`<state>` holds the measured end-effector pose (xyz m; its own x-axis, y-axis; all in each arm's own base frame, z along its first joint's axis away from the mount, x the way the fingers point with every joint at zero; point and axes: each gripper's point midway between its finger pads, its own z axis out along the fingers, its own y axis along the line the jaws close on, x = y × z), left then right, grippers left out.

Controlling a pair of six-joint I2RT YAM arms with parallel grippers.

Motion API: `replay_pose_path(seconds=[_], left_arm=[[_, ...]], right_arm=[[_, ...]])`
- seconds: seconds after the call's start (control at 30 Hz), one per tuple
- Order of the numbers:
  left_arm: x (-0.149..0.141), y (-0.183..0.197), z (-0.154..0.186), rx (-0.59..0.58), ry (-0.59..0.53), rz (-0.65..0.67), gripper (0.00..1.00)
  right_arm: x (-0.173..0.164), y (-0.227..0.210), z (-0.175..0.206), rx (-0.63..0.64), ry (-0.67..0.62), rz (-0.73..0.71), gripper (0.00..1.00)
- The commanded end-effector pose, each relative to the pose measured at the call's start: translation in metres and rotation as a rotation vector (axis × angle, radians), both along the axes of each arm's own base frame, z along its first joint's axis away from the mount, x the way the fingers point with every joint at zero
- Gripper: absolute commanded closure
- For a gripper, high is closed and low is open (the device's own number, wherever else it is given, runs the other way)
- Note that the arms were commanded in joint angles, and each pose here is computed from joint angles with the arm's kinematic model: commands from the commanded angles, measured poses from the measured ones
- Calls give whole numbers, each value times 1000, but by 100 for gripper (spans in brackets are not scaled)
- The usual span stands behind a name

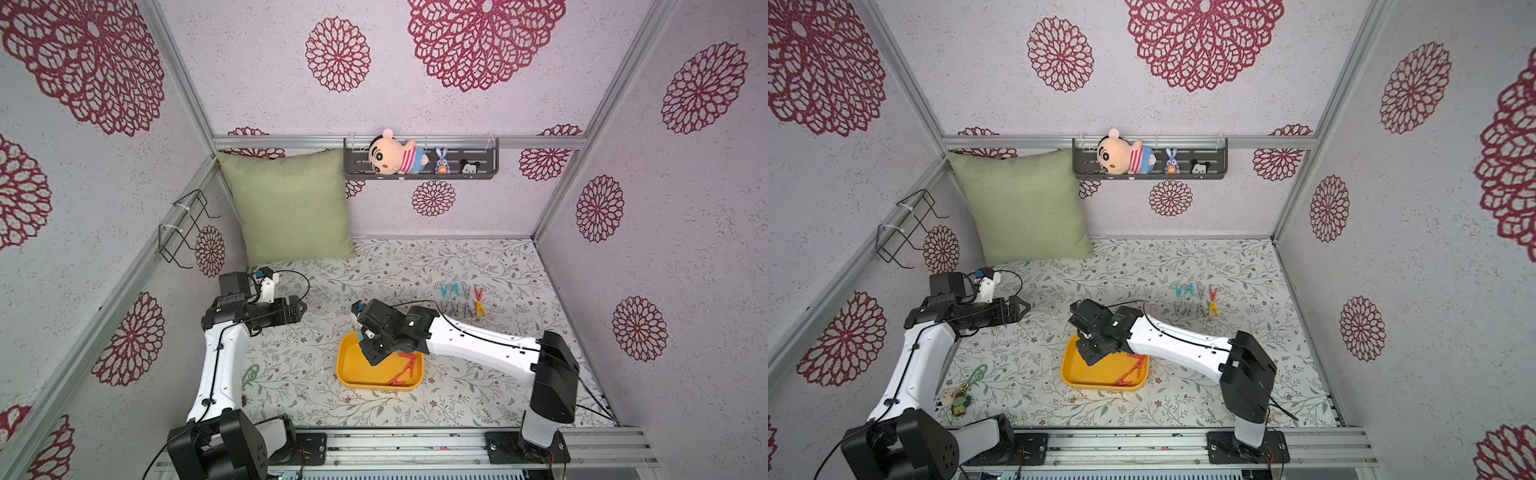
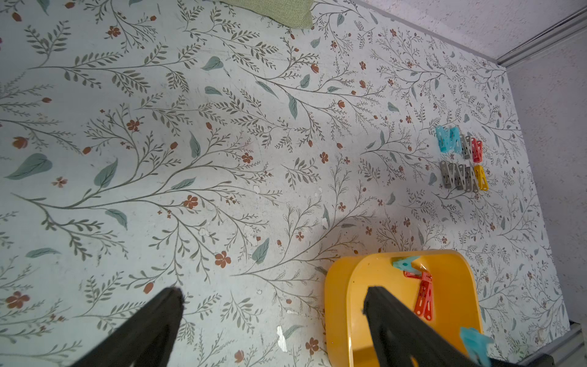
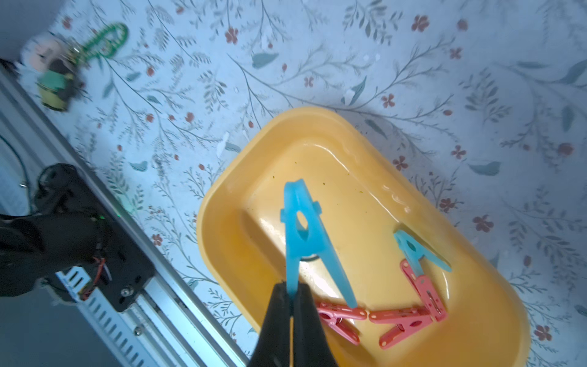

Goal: Take the clothespins out of the storage box
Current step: Pick up the clothespin from the storage box, then place the clothespin at the center of the board.

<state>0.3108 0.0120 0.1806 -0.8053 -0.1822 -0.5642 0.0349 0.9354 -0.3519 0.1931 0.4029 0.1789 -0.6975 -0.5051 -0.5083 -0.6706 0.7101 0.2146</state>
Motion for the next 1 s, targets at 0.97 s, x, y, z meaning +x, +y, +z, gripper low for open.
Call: replay_pose_path(seconds=[0.97], left_arm=[[3,3,-1,5,-15,-2,3]], right_arm=[[107,-217,-128,-156,304,-1014,100]])
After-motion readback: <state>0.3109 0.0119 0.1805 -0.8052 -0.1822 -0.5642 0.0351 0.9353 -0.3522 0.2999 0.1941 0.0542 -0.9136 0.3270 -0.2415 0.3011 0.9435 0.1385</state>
